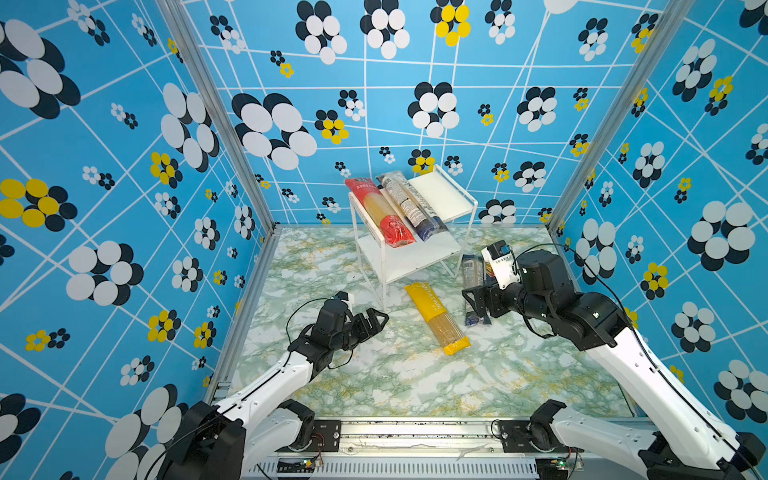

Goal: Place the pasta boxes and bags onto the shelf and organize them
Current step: 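Move the right gripper down over the yellow PASTATIME pack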

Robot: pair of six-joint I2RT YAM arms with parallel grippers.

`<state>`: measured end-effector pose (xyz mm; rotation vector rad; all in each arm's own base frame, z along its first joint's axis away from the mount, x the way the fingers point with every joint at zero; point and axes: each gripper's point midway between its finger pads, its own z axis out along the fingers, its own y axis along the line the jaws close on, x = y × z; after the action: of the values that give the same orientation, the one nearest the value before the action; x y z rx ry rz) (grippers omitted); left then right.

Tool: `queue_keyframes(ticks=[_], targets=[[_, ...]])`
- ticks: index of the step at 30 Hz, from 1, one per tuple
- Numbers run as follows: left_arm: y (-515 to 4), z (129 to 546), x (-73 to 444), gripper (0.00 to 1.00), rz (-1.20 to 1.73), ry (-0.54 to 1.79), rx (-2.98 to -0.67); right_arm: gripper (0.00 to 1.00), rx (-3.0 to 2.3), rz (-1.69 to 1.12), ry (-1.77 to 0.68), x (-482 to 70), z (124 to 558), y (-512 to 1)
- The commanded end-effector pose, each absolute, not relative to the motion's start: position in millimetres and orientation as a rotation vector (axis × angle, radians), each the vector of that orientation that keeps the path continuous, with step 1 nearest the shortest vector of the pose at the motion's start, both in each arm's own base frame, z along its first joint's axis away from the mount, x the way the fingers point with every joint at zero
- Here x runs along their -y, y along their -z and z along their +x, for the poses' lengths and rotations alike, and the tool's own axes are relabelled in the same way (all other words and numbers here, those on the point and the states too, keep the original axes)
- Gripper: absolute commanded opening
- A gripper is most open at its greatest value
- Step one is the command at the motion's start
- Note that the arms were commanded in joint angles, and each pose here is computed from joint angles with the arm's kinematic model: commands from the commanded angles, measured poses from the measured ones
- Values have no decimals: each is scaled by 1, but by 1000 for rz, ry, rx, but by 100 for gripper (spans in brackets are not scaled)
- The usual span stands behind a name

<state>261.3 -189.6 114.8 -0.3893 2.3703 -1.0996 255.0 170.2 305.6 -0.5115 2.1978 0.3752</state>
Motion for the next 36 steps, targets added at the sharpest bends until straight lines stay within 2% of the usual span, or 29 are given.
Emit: queue_keyframes(ticks=[1, 16, 36], targets=[[-125, 266, 195, 99, -363, 1096, -2343, 91, -2217, -474, -443, -172, 247, -297], [-133, 262, 210, 99, -322, 1112, -2327, 91, -2331, -429, -529, -172, 227, -249], [-133, 250, 222, 99, -269, 1123, -2350, 91, -2408, -329, -494, -159, 221, -204]])
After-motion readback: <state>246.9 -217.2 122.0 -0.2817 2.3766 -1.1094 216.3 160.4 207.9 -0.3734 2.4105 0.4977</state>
